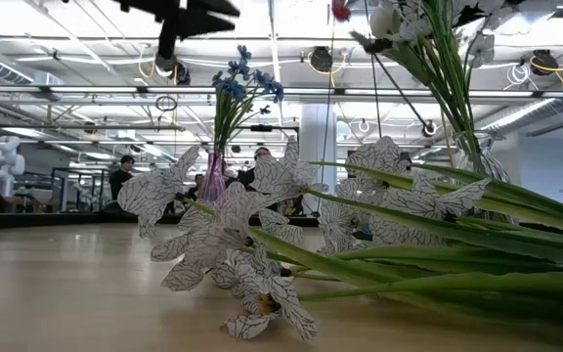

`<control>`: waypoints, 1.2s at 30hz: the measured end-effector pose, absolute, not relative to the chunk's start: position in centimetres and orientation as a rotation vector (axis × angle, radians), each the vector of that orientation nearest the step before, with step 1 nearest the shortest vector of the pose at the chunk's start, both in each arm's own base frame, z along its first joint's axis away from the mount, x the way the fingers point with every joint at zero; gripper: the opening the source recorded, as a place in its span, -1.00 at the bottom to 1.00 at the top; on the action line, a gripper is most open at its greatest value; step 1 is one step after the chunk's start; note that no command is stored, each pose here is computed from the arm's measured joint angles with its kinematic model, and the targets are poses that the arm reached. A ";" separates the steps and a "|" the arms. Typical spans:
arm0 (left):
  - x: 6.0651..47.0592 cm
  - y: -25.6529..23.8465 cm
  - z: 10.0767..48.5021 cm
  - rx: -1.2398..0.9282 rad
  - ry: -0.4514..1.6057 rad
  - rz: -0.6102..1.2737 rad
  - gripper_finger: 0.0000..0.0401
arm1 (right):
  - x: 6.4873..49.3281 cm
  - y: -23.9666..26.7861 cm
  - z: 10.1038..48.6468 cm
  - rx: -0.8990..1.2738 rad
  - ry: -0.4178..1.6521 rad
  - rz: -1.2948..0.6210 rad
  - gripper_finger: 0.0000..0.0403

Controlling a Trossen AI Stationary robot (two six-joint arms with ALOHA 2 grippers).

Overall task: Sort flowers into vase by color
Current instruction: Put the red flower into the pink vase

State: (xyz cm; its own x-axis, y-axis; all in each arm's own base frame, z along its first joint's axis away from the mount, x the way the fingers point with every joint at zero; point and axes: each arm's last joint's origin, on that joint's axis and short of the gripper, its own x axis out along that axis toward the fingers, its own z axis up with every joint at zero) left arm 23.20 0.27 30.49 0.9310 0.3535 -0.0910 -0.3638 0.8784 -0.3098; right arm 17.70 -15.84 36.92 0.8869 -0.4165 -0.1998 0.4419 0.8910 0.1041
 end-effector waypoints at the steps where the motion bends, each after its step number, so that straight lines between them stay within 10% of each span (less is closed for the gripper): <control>1: 23.2 0.5 30.9 -0.310 -0.004 0.375 -0.45 | 18.2 -15.5 37.7 0.131 0.145 -0.423 -1.00; 19: 22.9 2.2 34.6 -0.140 -0.300 0.258 -0.45 | 30.9 -8.0 41.3 0.015 -0.006 0.038 -1.00; 36: 22.9 2.1 36.5 0.009 -0.324 0.156 -0.45 | 35.1 -6.2 39.9 0.019 0.025 0.057 -1.00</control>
